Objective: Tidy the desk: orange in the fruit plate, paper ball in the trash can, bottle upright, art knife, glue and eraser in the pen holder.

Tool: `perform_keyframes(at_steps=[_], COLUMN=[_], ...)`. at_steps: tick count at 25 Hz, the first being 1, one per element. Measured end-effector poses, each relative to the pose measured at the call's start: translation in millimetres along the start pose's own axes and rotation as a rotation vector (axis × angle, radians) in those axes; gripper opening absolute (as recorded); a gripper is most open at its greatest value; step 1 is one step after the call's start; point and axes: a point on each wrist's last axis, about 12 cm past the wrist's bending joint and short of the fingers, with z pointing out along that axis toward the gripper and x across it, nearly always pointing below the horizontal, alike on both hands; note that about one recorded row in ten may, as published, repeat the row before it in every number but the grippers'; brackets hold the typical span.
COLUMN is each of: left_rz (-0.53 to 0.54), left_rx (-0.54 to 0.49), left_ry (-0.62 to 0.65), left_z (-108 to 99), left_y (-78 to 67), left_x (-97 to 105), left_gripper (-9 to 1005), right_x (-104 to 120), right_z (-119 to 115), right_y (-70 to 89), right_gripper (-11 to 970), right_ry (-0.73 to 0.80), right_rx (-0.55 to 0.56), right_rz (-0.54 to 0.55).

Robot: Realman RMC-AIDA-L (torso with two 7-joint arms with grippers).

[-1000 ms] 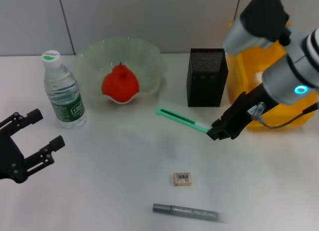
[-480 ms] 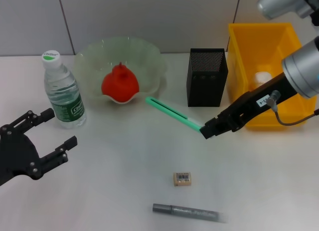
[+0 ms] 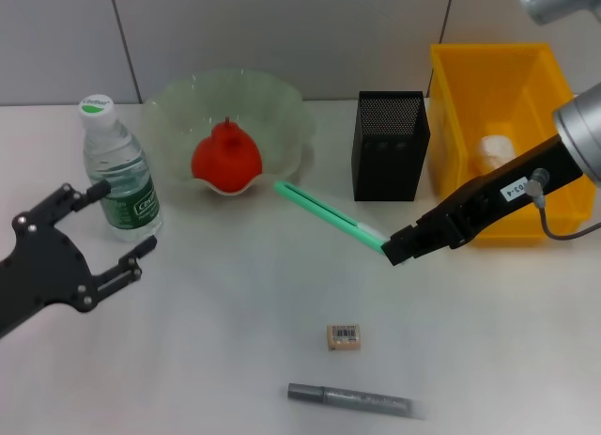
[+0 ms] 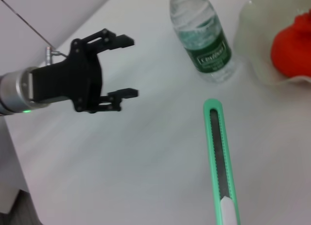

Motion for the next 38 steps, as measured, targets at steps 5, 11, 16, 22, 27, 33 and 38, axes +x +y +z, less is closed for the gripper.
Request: perform_keyframes(at_steps=[5,11,16,22,27,33,38], left_rz=[0.152,0.277,0.39,0.477,0.539,0.556,0.55], left_rx=[-0.084,-0.149,-0.178,-0.179,-0.174,-0.17,-0.196], left_ry=[-0.019,-0.023,-0.016,-0.024,-0.007,0.037,0.037], left_z=[6.4,9.9,13.0,21.6,28.7,33.5,33.8], left_y=[5.0,-0.5,-5.7,-6.5,-3.1,-0.8,1.6], left_x=[-0.4,2.1,3.7,2.7,3.5,8.1,7.5], left_gripper=[755,755,754,754,754,754,754], right_x=[0.1,-3.5,-8.9,-23.0,-39.1,-52.3,-56.9], right_z=[-3.4,-1.9,3.2,17.8,27.9,37.8,44.4], right_y=[1.3,1.0,1.8,3.1,6.8,10.4,10.1], right_gripper=[183,183,183,183,183,183,183], right_ry=[-0.046,-0.092,-0.121,-0.105,-0.089,-0.057,-0.058], right_rx=[-0.032,-0.046,-0.065,-0.089,-0.086,-0.068,-0.082], right_rz=[-0.021,-0.029,-0.023,-0.024,-0.064,-0.083,-0.046])
